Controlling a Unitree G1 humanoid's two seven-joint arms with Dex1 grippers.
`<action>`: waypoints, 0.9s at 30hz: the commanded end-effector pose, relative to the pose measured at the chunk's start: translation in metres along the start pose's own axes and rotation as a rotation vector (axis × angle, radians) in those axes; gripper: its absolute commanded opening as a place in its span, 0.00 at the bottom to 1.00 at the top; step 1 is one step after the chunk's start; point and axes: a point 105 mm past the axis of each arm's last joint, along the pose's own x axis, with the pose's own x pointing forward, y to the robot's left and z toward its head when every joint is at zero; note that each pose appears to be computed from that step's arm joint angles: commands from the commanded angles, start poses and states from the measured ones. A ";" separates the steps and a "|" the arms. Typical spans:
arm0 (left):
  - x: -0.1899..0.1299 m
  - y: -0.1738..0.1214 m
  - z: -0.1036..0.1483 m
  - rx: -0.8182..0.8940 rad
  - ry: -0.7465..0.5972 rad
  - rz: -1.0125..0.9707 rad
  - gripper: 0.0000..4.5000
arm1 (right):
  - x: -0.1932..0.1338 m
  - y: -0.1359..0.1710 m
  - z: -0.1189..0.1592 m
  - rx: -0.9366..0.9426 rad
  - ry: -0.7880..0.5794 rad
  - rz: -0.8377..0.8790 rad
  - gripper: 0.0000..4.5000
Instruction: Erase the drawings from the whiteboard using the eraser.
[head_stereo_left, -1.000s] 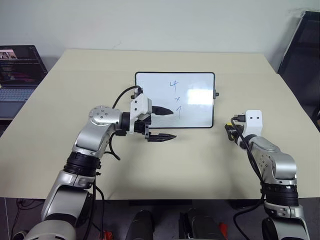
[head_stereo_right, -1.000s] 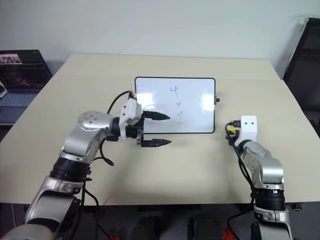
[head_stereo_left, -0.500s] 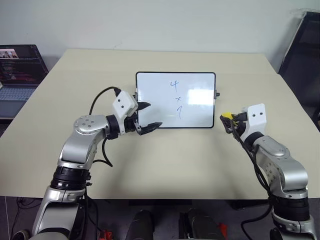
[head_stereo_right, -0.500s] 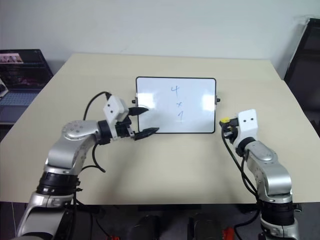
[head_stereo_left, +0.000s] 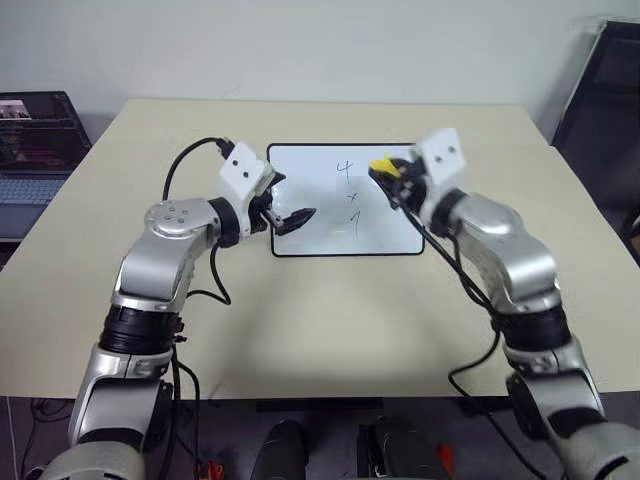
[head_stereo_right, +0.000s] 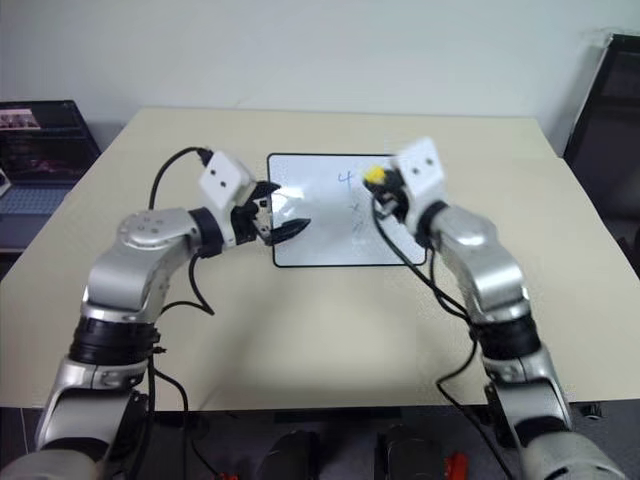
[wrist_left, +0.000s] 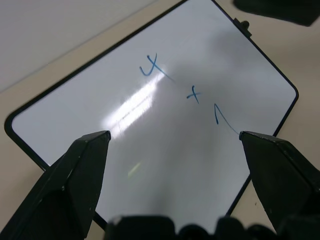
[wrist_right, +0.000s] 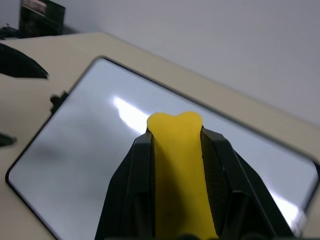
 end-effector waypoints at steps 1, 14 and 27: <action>-0.003 0.002 0.008 0.026 -0.008 0.010 1.00 | 0.021 -0.003 0.005 -0.112 -0.005 -0.003 0.21; -0.006 0.003 0.003 0.029 0.010 0.025 1.00 | 0.066 0.010 0.002 -0.192 0.018 0.069 0.21; -0.009 0.003 -0.007 0.030 0.018 0.027 1.00 | 0.088 0.017 -0.008 -0.225 0.065 0.088 0.21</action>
